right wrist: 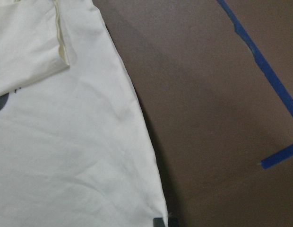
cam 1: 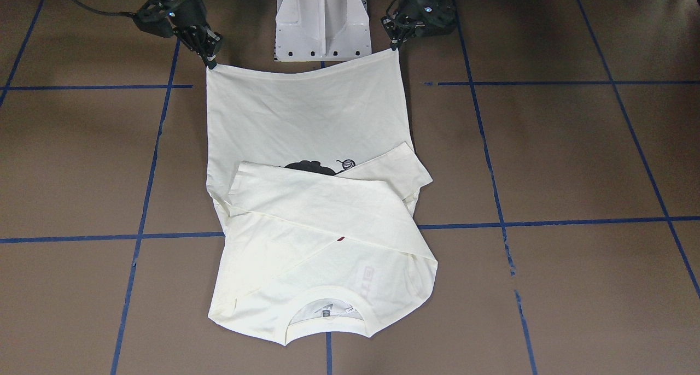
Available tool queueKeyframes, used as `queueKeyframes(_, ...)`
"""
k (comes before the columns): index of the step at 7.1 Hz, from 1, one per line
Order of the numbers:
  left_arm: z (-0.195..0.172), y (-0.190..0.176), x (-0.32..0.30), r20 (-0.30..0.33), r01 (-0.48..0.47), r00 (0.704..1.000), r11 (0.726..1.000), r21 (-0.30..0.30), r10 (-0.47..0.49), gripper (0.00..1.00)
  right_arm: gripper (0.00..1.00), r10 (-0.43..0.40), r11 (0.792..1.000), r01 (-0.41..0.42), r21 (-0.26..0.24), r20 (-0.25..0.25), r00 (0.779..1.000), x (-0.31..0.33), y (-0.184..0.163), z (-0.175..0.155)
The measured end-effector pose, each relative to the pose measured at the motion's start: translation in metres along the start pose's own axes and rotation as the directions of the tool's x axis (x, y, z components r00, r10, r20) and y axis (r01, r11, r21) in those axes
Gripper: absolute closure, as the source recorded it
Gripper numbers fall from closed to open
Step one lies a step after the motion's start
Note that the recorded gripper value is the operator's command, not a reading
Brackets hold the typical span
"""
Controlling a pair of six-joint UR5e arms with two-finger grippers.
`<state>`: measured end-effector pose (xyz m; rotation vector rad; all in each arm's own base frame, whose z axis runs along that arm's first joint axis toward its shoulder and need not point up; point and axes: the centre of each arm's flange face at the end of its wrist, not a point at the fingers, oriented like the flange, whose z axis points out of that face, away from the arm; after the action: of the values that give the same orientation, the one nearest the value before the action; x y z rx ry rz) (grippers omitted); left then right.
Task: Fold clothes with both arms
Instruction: 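Lift the hem with both grippers and fold it toward the collar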
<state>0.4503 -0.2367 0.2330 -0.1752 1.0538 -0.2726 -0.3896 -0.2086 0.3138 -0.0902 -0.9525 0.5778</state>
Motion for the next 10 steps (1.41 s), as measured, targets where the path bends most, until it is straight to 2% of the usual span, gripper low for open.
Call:
queueKeyframes(1,-0.015,-0.042,0.01,-0.023,-0.017,1.0,0.998,0.063,0.019,1.0,1.0,-0.003,1.0,0.003,-0.002,0.016,1.0,-0.019,-0.027,-0.003)
queueKeyframes(2,-0.023,-0.087,0.012,-0.017,-0.034,0.999,0.991,0.133,0.037,1.0,1.0,-0.019,1.0,0.019,0.017,0.027,0.999,-0.042,-0.066,0.003)
queueKeyframes(4,-0.017,-0.162,0.034,0.013,-0.065,0.998,0.97,0.235,0.064,1.0,1.0,-0.085,0.992,0.082,0.098,0.025,0.996,-0.093,-0.155,0.024)
queueKeyframes(5,-0.014,-0.197,0.052,0.017,-0.063,0.998,0.959,0.275,0.061,1.0,1.0,-0.122,0.983,0.12,0.139,0.006,0.993,-0.118,-0.196,0.039)
queueKeyframes(7,0.01,-0.269,0.053,0.017,-0.102,0.995,0.934,0.341,0.102,1.0,1.0,-0.132,0.973,0.138,0.187,-0.049,0.99,-0.163,-0.253,0.076)
queueKeyframes(9,0.04,-0.34,0.044,0.033,-0.165,0.986,0.893,0.419,0.166,1.0,1.0,-0.134,0.964,0.155,0.216,-0.109,0.985,-0.2,-0.3,0.105)
queueKeyframes(10,0.045,-0.358,0.044,0.044,-0.178,0.983,0.876,0.448,0.177,1.0,1.0,-0.129,0.962,0.158,0.224,-0.138,0.982,-0.213,-0.317,0.117)
